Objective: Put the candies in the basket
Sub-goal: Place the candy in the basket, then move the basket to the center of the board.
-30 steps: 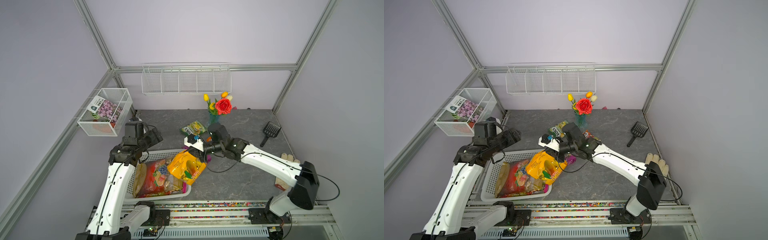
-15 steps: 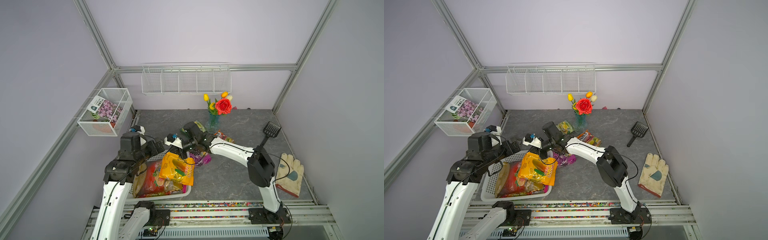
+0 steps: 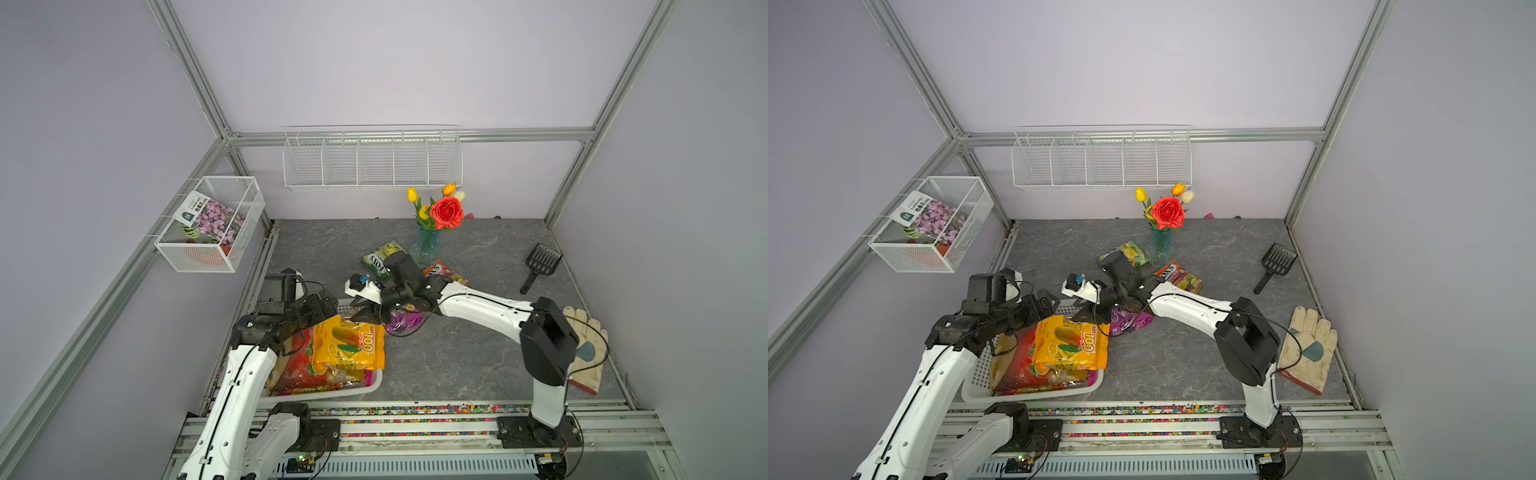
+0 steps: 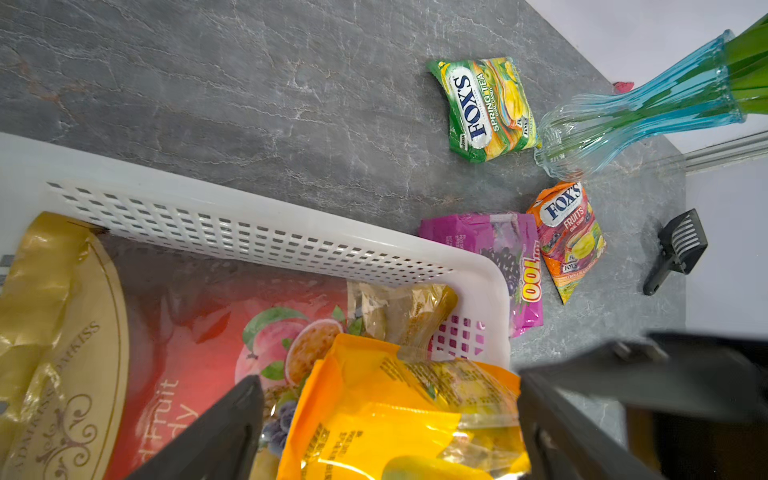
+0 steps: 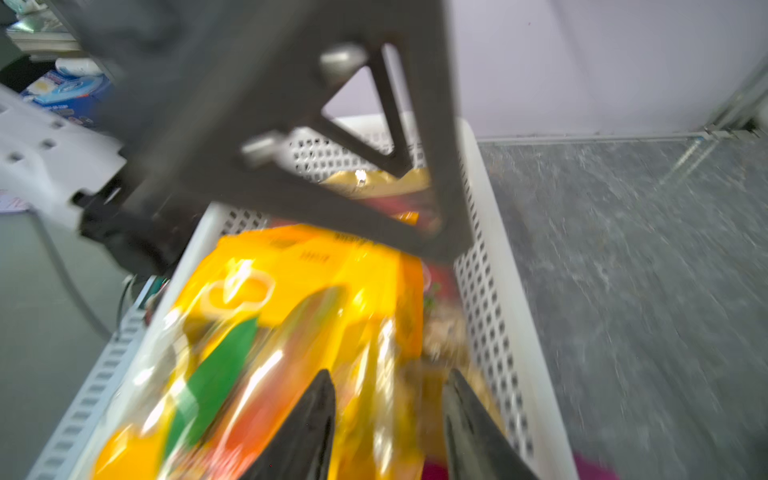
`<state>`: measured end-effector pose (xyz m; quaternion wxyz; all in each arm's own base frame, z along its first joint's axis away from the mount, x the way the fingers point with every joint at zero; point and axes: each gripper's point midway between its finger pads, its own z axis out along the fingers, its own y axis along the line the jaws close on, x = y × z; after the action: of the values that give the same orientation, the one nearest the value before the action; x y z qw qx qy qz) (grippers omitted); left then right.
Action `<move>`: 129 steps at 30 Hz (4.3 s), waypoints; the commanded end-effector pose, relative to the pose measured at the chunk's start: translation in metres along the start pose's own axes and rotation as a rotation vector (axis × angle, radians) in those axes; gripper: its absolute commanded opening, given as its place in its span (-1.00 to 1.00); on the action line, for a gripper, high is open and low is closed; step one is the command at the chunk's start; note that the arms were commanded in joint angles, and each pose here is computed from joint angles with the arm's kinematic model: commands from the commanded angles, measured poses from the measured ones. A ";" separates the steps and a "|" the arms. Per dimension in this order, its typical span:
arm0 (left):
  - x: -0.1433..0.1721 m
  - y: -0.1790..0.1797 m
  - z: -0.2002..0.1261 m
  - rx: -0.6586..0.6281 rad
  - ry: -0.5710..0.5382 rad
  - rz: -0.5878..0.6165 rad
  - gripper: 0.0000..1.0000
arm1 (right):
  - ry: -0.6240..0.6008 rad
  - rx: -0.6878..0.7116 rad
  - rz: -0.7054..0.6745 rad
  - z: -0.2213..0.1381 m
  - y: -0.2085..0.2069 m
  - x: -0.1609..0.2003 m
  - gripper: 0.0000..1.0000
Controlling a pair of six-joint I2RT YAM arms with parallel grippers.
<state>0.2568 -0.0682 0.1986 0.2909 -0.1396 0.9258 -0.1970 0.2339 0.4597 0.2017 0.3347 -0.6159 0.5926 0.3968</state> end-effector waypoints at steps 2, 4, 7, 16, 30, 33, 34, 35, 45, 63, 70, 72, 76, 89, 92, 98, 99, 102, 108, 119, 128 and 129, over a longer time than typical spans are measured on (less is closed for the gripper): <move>0.011 0.010 0.011 -0.052 0.076 -0.035 0.95 | 0.025 0.008 -0.019 -0.030 0.025 0.009 -0.06; 0.020 0.010 0.015 -0.045 0.128 -0.046 0.94 | 0.043 -0.027 -0.030 -0.036 0.040 0.020 -0.06; 0.033 0.002 0.017 0.017 0.181 -0.038 0.94 | 0.091 -0.053 -0.032 -0.036 0.052 0.042 -0.07; 0.064 -0.014 0.029 0.168 0.310 -0.079 0.84 | 0.177 -0.065 -0.001 -0.021 0.057 0.079 -0.02; 0.043 -0.019 0.026 0.155 0.251 -0.034 0.72 | 0.149 0.065 -0.063 0.013 0.007 0.066 -0.12; 0.029 -0.014 0.024 0.101 0.207 -0.025 0.72 | 0.130 0.056 -0.077 0.019 0.002 0.056 -0.13; 0.025 -0.014 0.023 0.092 0.190 -0.016 0.72 | 0.124 0.059 -0.087 0.020 0.000 0.053 -0.12; 0.020 -0.013 0.023 0.083 0.175 -0.009 0.72 | 0.121 0.065 -0.091 0.021 -0.003 0.050 -0.12; 0.008 -0.007 0.054 0.031 0.208 -0.044 0.74 | 0.095 0.157 -0.017 -0.010 -0.034 0.053 -0.06; -0.001 0.010 0.036 -0.095 0.158 -0.028 0.98 | 0.506 0.474 0.808 -0.036 -0.013 0.101 0.03; 0.000 0.006 0.032 -0.068 0.144 -0.020 0.98 | 0.583 0.536 0.976 -0.023 -0.004 0.125 0.09; 0.001 0.006 0.032 -0.061 0.145 -0.021 0.98 | 0.580 0.565 0.976 -0.022 -0.009 0.127 0.09; 0.005 0.001 0.035 -0.021 0.154 -0.022 0.96 | 0.558 0.592 0.987 -0.011 -0.021 0.128 0.08; 0.018 0.000 0.045 0.012 0.197 -0.054 0.91 | 0.596 0.636 1.071 0.017 -0.033 0.138 0.11; 0.014 0.008 0.039 -0.043 0.172 -0.055 0.91 | 0.569 0.532 1.091 0.037 -0.029 0.129 0.15; 0.014 0.007 0.033 -0.026 0.149 -0.034 0.90 | 0.396 0.452 1.012 0.040 -0.029 0.080 0.25; 0.015 0.007 0.033 -0.025 0.147 -0.034 0.90 | 0.373 0.467 1.010 0.036 -0.030 0.076 0.26; 0.014 0.007 0.032 -0.029 0.140 -0.031 0.90 | 0.396 0.563 1.053 0.016 -0.035 0.089 0.28; 0.009 0.004 0.029 -0.020 0.129 -0.030 0.91 | 0.512 0.715 1.158 -0.009 -0.031 0.127 0.13; 0.012 -0.020 0.033 0.116 0.171 0.008 0.91 | 0.541 0.745 1.183 -0.017 -0.022 0.138 -0.62; 0.051 -0.054 0.050 0.313 0.370 -0.005 0.82 | 0.658 0.796 1.235 -0.076 -0.014 0.176 -0.81; 0.054 -0.061 0.050 0.331 0.385 0.018 0.82 | 0.663 0.795 1.250 -0.082 -0.011 0.180 -0.81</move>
<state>0.2583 -0.1324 0.1512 0.1392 -0.0873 0.9320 -0.3229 0.2626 0.3725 0.0898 0.0861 -0.0753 0.9806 0.1594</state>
